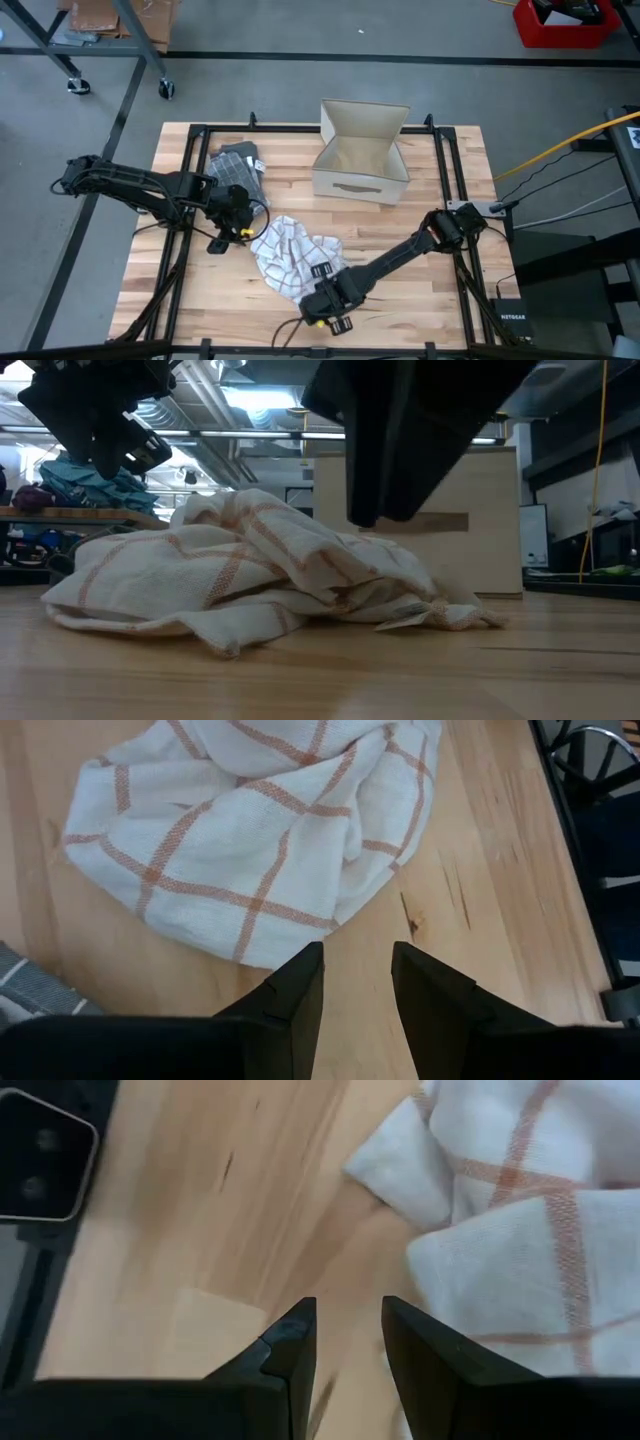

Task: Fold towel
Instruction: Fold the white towel

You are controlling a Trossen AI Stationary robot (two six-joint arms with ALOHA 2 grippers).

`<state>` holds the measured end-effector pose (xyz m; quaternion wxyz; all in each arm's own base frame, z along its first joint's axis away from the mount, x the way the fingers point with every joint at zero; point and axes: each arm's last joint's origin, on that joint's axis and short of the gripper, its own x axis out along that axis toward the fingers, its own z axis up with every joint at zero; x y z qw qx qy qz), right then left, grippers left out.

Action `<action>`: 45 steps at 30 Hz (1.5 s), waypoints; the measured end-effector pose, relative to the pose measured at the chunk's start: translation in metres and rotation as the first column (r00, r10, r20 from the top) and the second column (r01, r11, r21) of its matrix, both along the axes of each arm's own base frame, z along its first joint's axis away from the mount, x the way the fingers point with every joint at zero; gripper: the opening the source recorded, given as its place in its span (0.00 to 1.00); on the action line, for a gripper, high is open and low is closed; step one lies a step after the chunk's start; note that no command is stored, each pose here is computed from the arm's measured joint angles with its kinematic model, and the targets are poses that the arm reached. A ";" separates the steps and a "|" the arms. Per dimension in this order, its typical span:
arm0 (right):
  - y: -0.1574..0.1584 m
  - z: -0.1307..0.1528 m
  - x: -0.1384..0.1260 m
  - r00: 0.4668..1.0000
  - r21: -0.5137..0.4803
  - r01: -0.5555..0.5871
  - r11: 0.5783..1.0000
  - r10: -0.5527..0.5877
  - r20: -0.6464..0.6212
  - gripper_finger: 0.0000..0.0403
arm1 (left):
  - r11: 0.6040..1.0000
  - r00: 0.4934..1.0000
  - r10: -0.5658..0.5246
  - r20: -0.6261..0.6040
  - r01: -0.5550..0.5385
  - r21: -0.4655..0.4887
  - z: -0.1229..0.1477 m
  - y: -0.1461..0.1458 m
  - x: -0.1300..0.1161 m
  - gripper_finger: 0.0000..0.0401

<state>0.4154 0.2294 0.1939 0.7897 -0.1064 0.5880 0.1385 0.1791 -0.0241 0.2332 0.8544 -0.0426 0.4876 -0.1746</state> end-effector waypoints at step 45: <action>0.005 -0.022 0.015 0.971 -0.241 0.125 0.962 -0.069 0.229 0.19 | 1.000 1.000 0.014 0.008 -0.015 0.020 0.000 0.001 0.001 0.28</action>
